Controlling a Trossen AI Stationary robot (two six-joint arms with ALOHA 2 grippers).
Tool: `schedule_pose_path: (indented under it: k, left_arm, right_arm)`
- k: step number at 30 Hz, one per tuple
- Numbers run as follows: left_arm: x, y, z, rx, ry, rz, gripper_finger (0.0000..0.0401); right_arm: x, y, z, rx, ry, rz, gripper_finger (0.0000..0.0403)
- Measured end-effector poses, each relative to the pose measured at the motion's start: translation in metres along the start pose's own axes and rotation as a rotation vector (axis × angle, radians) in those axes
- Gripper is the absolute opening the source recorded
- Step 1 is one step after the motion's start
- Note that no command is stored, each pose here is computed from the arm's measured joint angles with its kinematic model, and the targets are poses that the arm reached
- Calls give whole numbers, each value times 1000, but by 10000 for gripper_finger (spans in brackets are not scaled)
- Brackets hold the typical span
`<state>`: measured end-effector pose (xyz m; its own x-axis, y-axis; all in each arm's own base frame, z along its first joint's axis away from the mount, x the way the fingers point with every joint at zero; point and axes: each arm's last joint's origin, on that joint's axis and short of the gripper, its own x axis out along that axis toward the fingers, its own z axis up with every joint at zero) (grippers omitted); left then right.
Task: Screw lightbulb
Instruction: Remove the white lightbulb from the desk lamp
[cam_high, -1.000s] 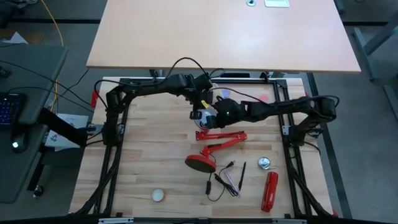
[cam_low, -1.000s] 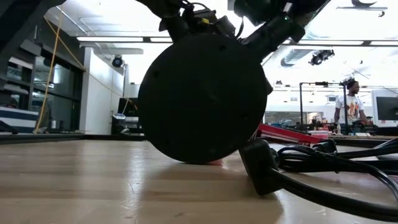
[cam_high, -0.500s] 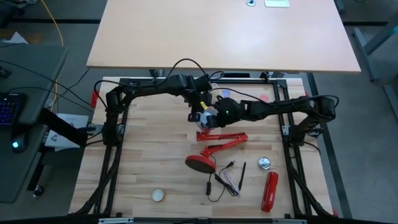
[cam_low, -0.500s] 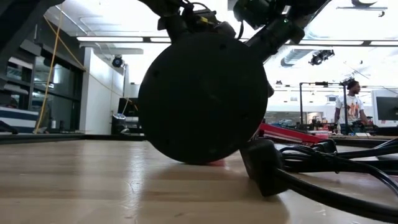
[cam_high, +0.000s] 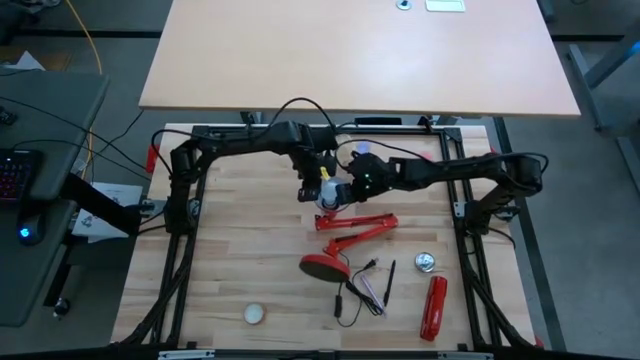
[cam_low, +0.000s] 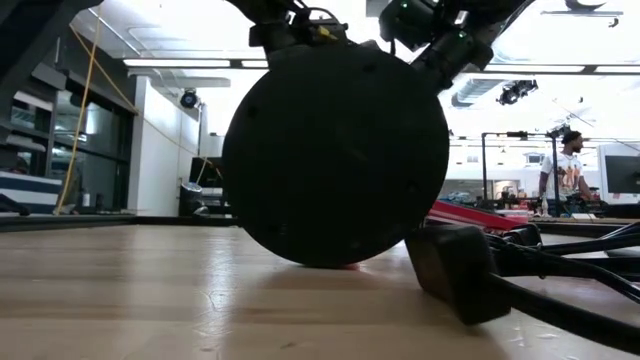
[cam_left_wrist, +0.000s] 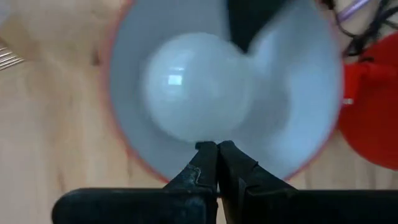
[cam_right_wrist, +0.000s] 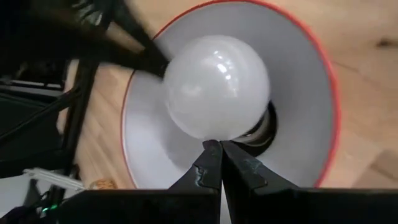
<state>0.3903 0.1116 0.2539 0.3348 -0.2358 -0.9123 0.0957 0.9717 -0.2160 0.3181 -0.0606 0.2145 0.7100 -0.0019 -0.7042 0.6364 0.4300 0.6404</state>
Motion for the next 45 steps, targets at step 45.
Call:
schedule_pose_path:
  k: [45]
  left_arm:
    - [-85,62,-10,-198,-370,326,0]
  right_arm:
    - [-60,-3,21,-97,-220,-62,0]
